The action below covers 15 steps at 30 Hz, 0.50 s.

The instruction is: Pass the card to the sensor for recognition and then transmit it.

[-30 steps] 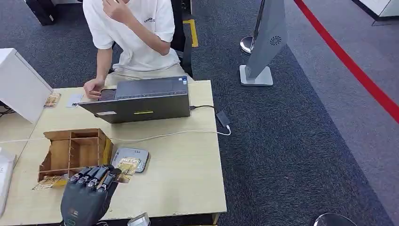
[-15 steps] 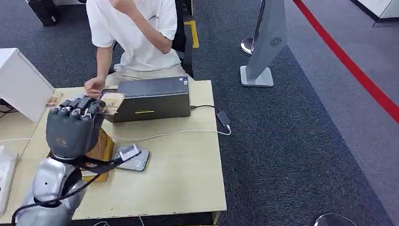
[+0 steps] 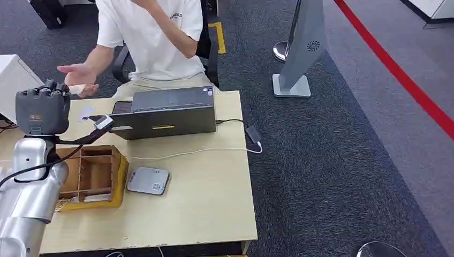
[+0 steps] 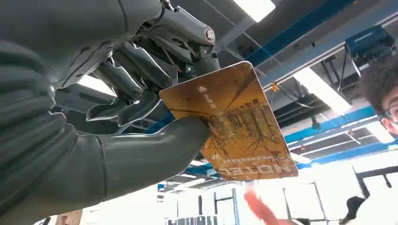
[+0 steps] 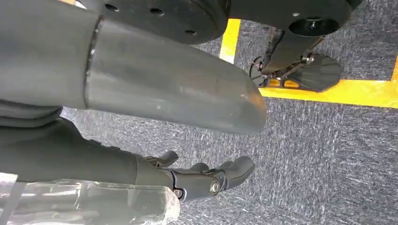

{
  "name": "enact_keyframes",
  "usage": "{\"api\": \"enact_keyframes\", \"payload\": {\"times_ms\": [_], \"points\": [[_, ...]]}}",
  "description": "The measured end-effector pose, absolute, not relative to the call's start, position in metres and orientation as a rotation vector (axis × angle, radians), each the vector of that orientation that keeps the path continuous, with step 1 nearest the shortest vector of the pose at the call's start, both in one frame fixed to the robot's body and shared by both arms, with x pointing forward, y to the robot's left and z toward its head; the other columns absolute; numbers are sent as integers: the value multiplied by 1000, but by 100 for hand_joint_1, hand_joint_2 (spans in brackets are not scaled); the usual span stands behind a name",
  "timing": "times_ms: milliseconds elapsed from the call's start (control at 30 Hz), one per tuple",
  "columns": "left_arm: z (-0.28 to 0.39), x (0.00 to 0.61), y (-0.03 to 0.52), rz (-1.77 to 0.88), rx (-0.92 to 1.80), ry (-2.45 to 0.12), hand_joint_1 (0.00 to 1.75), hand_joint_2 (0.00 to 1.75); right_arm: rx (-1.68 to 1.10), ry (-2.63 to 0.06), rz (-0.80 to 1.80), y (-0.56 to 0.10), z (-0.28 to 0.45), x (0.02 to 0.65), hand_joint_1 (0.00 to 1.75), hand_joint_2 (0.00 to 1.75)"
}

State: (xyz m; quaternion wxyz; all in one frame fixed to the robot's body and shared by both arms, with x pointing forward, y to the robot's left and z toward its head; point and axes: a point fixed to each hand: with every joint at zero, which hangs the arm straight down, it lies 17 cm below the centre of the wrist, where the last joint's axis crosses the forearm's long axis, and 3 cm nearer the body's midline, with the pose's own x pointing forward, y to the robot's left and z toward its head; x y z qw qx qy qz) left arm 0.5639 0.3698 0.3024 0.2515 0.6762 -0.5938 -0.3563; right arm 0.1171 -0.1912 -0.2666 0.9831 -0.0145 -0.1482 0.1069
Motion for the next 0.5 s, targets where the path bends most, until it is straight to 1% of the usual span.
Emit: {"api": "enact_keyframes", "payload": {"times_ms": [233,267,500], "points": [[291,567,379,-972,1822,-1574,175,175,-34,-295,223,-192,-267,115,0,0],[289,567,380,-974,1820,-1571,0,175,-35,-296,225,-192,-267,115,0,0],[280,566,390,-945,1786,-1551,0,175,-41,-301,245,-191,-267,113,0,0]]}}
